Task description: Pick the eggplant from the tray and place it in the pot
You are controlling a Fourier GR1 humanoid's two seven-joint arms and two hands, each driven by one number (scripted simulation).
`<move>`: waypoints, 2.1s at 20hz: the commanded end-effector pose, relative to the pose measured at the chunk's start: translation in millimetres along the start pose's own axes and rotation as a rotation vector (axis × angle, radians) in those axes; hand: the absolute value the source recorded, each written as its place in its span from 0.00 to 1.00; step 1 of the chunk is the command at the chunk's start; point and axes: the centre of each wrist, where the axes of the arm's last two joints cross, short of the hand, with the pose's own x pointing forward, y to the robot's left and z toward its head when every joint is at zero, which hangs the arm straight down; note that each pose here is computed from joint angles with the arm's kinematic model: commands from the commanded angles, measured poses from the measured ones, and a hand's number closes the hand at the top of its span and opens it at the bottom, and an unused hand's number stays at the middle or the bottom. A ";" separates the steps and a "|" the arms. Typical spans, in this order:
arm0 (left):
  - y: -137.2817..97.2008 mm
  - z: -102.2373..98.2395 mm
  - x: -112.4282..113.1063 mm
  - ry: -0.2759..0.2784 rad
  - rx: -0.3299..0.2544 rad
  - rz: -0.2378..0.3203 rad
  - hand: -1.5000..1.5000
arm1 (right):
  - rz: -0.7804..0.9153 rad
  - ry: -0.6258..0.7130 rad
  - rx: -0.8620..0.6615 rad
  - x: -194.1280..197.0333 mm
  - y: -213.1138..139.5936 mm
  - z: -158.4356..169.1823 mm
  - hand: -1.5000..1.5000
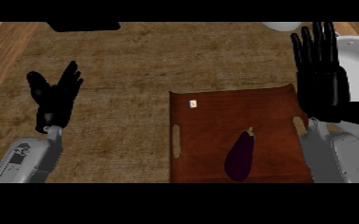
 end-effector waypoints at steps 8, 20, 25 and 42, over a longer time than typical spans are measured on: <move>-2.6 7.5 51.0 -0.284 -0.008 0.039 0.50 | 0.999 0.423 0.020 14.5 -146.4 63.5 1.00; 3.3 31.7 52.7 -0.294 -0.012 0.083 0.50 | 0.877 0.309 0.100 50.8 -85.5 87.3 0.00; 4.0 26.9 57.1 -0.293 -0.042 0.063 0.50 | 0.967 0.562 0.323 66.5 -61.7 62.1 0.00; -4.6 32.8 39.5 -0.262 -0.016 0.074 0.50 | 1.084 0.953 0.644 45.4 65.6 52.3 0.00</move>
